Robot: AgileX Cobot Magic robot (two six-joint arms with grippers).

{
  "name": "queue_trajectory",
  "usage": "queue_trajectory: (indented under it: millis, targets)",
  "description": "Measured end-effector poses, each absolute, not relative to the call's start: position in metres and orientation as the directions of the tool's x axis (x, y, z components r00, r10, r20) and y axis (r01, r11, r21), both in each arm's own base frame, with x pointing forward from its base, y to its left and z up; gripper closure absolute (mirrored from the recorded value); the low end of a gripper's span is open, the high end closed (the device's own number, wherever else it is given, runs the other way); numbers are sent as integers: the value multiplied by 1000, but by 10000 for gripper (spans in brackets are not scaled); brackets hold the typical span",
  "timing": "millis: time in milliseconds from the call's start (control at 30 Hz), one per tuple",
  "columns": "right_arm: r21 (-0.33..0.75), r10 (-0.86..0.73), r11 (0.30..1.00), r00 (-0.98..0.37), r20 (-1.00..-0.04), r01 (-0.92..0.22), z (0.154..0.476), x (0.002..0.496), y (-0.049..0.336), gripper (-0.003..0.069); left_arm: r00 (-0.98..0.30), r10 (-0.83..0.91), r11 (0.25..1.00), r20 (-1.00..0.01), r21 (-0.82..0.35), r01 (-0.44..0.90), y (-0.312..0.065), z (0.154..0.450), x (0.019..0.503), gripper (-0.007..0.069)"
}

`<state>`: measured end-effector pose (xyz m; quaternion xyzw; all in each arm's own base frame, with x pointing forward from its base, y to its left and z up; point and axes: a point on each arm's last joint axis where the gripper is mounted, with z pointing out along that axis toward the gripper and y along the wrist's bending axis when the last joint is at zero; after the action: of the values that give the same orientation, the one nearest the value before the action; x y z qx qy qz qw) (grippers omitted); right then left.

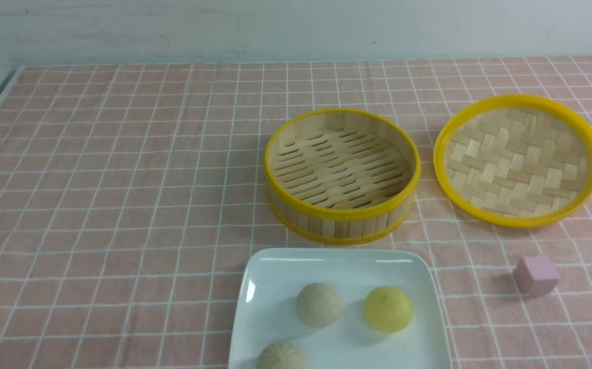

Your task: Put the steamed buns into the plate on the pink tablecloth.

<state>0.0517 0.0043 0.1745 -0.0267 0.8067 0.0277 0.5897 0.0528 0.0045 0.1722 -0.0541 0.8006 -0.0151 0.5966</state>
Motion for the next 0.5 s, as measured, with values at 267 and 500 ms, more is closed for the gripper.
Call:
queue_trajectory:
  millis: [267, 500]
  targets:
    - [13, -10, 997, -303, -953, -76, 175, 52, 4, 526, -282, -104, 994, -954, -88, -69, 5, 172, 53, 559]
    - [13, -10, 997, -303, -953, -76, 175, 52, 4, 519, -282, -104, 994, -954, -88, -69, 5, 172, 53, 550]
